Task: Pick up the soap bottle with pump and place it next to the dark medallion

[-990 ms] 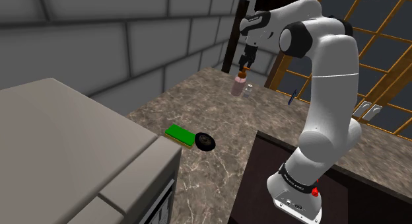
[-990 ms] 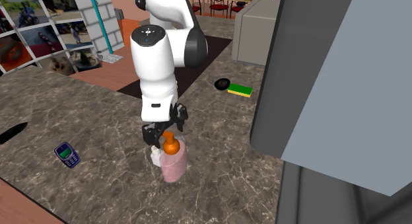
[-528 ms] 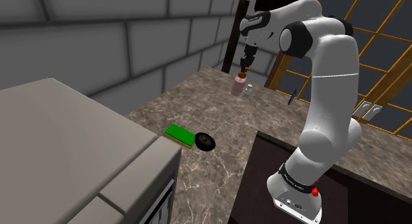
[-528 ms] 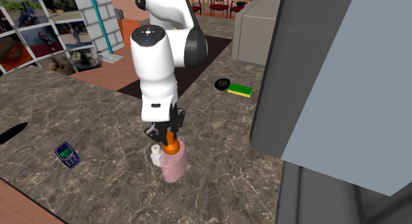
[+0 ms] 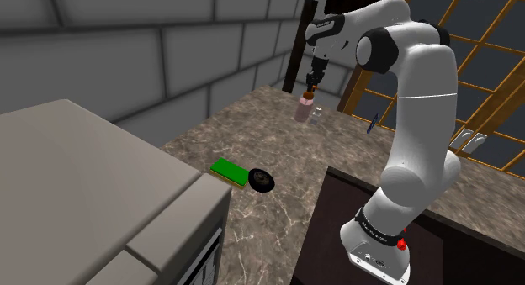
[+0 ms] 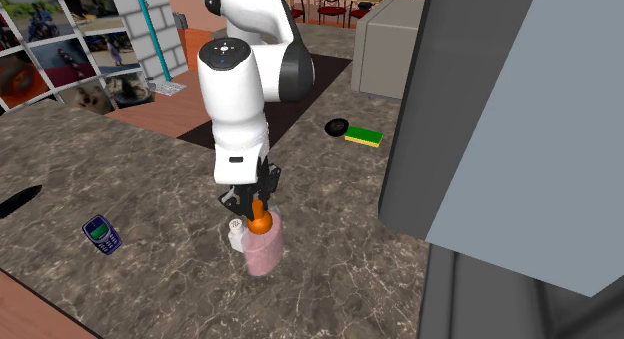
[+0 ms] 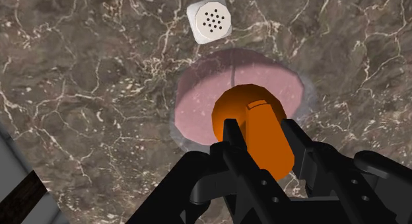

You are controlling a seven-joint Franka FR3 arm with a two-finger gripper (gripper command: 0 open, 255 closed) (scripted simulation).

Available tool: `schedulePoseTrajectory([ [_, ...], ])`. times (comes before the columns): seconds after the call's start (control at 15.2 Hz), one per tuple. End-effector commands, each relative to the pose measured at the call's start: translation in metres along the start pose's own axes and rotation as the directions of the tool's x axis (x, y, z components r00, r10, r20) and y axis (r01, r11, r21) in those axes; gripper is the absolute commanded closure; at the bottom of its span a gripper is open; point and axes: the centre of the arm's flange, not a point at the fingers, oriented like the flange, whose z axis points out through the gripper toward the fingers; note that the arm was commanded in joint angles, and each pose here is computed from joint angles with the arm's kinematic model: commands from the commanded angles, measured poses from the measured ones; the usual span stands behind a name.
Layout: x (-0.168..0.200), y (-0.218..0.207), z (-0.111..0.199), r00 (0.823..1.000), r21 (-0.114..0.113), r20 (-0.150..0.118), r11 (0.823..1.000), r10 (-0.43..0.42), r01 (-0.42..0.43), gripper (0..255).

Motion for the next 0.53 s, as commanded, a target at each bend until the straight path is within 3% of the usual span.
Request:
schedulePoseTrajectory([
  [0.0,0.0,0.0,-0.005,1.0,0.0,0.0,1.0,0.0,0.0,255],
  [0.46,-0.001,-0.001,-0.042,1.0,0.0,0.0,1.0,0.0,0.0,255],
])
